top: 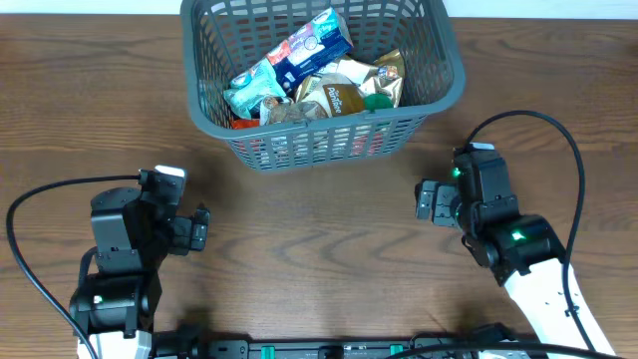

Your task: Pack container

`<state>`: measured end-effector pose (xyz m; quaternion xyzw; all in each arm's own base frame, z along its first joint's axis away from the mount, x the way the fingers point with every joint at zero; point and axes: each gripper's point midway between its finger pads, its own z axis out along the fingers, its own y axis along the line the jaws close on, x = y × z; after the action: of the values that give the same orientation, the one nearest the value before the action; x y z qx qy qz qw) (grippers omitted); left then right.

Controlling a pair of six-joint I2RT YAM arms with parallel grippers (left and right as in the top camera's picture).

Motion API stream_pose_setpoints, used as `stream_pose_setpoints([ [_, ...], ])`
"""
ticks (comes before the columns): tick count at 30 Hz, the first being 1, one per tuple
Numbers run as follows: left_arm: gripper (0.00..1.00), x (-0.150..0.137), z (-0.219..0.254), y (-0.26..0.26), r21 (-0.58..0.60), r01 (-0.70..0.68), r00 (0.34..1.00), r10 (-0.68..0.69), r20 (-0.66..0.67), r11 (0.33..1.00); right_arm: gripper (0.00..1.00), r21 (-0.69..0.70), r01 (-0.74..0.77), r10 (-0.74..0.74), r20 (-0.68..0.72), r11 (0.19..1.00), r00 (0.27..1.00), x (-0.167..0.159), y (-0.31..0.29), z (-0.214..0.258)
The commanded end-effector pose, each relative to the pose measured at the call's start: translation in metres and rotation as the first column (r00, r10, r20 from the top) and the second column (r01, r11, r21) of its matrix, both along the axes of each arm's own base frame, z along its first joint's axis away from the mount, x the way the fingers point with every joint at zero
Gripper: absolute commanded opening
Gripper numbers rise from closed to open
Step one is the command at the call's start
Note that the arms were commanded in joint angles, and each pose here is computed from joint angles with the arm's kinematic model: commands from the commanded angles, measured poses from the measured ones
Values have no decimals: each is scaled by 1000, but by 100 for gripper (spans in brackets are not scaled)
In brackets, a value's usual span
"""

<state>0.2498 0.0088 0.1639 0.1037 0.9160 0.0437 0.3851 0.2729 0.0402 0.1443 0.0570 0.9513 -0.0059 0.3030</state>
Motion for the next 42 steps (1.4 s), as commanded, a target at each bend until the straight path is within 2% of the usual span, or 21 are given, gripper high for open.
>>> stream_pose_setpoints([
  [1, 99, 0, -2, 0, 10, 2, 1000, -2, -7, 1000, 99, 5, 22, -22, 24, 1000, 999, -8, -11, 1],
  [6, 99, 0, -2, 0, 10, 2, 1000, -2, -7, 1000, 99, 19, 31, -34, 162, 999, 986, -31, -29, -1],
  [11, 98, 0, -2, 1, 10, 2, 1000, -2, -7, 1000, 99, 91, 40, -69, 345, 995, 936, -55, -38, -8],
  [14, 99, 0, -2, 0, 10, 2, 1000, -2, -7, 1000, 99, 127, 33, -86, 430, 991, 899, -59, -39, -10],
  [16, 99, 0, -2, 1, 10, 2, 1000, -2, -7, 1000, 99, 138, 21, -90, 513, 990, 854, -50, -39, -1],
  [19, 99, 0, -2, 1, 10, 2, 1000, -2, -7, 1000, 99, 105, -22, -55, 676, 994, 735, -32, -37, 27],
  [22, 99, 0, -2, 0, 10, 2, 1000, -2, -7, 1000, 99, -3, -60, 38, 803, 998, 595, -22, -33, 52],
  [25, 99, 0, -2, 1, 10, 2, 1000, -2, -7, 1000, 99, -78, -63, 99, 852, 995, 515, -21, -31, 59],
  [28, 98, 0, -2, 0, 10, 2, 1000, -2, -7, 1000, 99, -87, -52, 101, 859, 995, 502, -24, -32, 52],
  [37, 99, 0, -2, 0, 10, 2, 1000, -2, -7, 1000, 99, -88, -75, 116, 766, 993, 632, -27, -31, 12],
  [42, 98, 0, -2, 0, 10, 2, 1000, -2, -7, 1000, 99, -109, -86, 139, 764, 990, 630, -27, -29, 12],
])
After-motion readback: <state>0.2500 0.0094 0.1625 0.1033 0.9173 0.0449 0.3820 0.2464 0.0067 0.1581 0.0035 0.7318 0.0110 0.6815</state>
